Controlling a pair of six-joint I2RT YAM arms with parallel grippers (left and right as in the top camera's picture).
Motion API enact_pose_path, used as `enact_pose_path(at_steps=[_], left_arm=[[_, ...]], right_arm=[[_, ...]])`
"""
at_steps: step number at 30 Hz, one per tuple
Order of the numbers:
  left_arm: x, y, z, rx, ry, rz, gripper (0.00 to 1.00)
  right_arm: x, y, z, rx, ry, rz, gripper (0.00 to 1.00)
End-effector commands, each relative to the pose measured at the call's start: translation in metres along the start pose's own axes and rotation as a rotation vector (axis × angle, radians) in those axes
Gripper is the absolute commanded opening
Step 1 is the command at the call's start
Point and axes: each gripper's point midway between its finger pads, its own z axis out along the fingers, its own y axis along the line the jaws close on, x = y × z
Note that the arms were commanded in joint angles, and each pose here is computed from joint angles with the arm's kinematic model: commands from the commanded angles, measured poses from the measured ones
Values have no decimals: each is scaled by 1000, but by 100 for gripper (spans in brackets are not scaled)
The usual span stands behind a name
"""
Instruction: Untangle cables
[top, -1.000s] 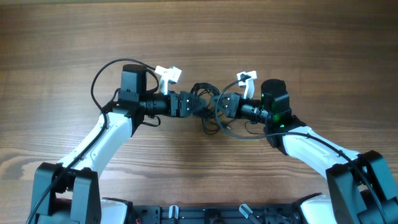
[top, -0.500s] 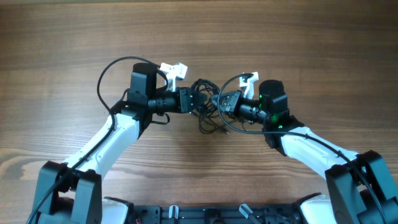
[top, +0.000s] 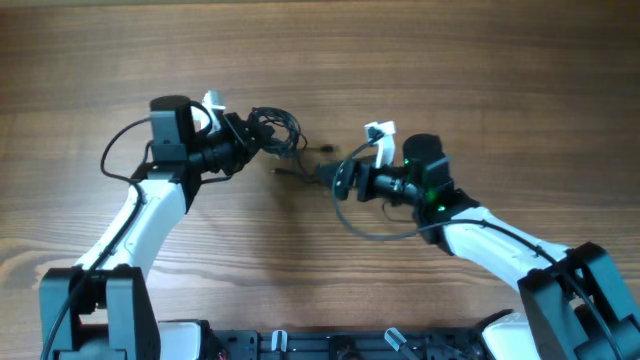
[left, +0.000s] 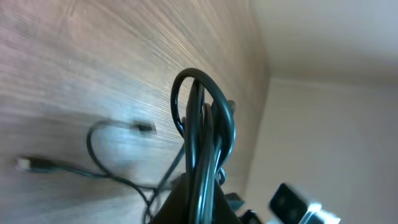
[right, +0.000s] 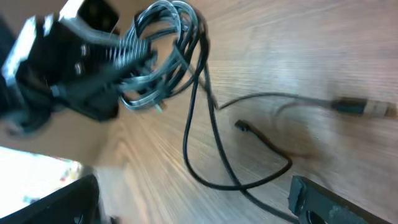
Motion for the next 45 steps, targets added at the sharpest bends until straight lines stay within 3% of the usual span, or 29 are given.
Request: enact_pose_path(at_steps=[1,5,9,10,11,14,15,23,29,35,36,37,38,40,45], left_arm=[[24,-18,-1,91,147,-114,4],[36,-25,-1,114,215,-194,4],[52,-37,-7,174,320,-192,4],[57,-40,-10,195,351,-182,4],[62,-44,-13,229,380,-117,4],[72,-51,-18,301,421,33,4],[73,-52,-20,326,420,111,4],[72,-41,-18,366,334,514,4],[47,37,-4,-86,207,442,4],[44,40,-4,-107,195,444,4],[42,41,-4,-113,189,448,4],[41,42,-4,-124,183,449,4],[40,44,-4,-134,177,450,4],[38,46,-4,-148,169,452,4],[38,46,-4,-147,170,452,4]], right_arm=[[-5,-2,12,109,-59,-275,100],[-5,8,22,184,-114,-406,99],[-18,-8,18,322,-188,-406,89],[-21,-10,16,339,-203,-406,75],[-22,-9,16,332,-210,-405,45],[-23,-9,16,333,-211,-406,9],[-23,-10,16,336,-209,-402,4],[-23,-42,2,422,-173,-325,4],[-55,-28,-23,362,-254,-318,4],[-51,-4,-22,237,-224,-315,8],[-51,-5,-22,234,-227,-286,10],[-51,-5,-22,231,-230,-255,20],[-51,-5,-22,226,-234,-218,39],[-51,-4,-22,218,-241,-154,53],[-41,12,-17,112,-185,-85,56]])
